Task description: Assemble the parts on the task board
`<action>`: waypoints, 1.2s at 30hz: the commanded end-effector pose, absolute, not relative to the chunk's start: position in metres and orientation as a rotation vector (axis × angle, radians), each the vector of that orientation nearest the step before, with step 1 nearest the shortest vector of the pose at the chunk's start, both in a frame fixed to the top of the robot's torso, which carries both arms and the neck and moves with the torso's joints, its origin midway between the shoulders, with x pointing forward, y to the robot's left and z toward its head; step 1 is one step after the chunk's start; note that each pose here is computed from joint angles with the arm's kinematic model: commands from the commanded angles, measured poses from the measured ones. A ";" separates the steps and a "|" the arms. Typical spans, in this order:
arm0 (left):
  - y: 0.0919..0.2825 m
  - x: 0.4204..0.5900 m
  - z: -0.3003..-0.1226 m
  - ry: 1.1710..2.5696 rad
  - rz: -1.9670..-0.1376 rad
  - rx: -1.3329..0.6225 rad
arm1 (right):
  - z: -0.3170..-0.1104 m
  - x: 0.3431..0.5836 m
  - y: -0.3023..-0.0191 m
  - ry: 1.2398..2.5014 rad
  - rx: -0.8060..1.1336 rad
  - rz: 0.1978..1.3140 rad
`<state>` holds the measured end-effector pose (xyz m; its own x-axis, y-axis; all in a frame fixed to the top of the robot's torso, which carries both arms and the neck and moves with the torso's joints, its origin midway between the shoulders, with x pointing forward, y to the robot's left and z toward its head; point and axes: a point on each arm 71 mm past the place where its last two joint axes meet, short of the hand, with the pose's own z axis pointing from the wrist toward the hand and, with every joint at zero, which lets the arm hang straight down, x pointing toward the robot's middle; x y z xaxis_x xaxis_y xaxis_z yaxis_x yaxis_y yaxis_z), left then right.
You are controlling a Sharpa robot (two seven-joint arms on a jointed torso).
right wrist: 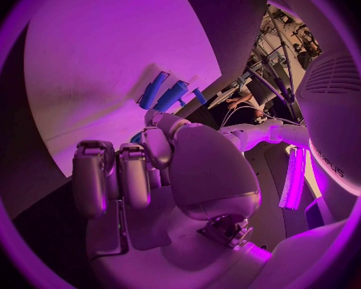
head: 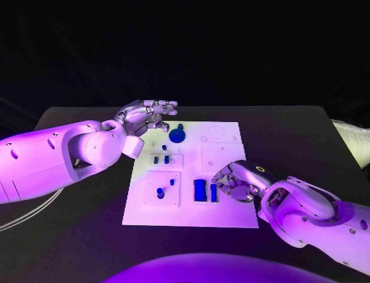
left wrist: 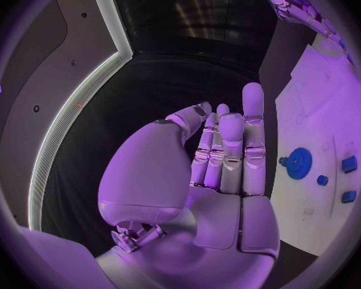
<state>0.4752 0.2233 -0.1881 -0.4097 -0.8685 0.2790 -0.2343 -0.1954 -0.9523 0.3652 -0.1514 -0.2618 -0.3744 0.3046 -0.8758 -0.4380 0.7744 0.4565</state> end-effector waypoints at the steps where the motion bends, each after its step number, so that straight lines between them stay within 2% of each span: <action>1: 0.221 0.475 -0.187 1.572 -1.673 -1.277 | -0.262 0.365 -0.151 1.777 -0.112 0.775; 19: 0.222 0.475 -0.187 1.572 -1.670 -1.278 | -0.272 0.366 -0.149 1.870 -0.147 0.733; 26: 0.223 0.475 -0.187 1.572 -1.664 -1.281 | -0.271 0.367 -0.150 1.848 -0.123 0.739; 36: 0.223 0.475 -0.188 1.576 -1.661 -1.283 | -0.268 0.374 -0.158 1.754 -0.027 0.736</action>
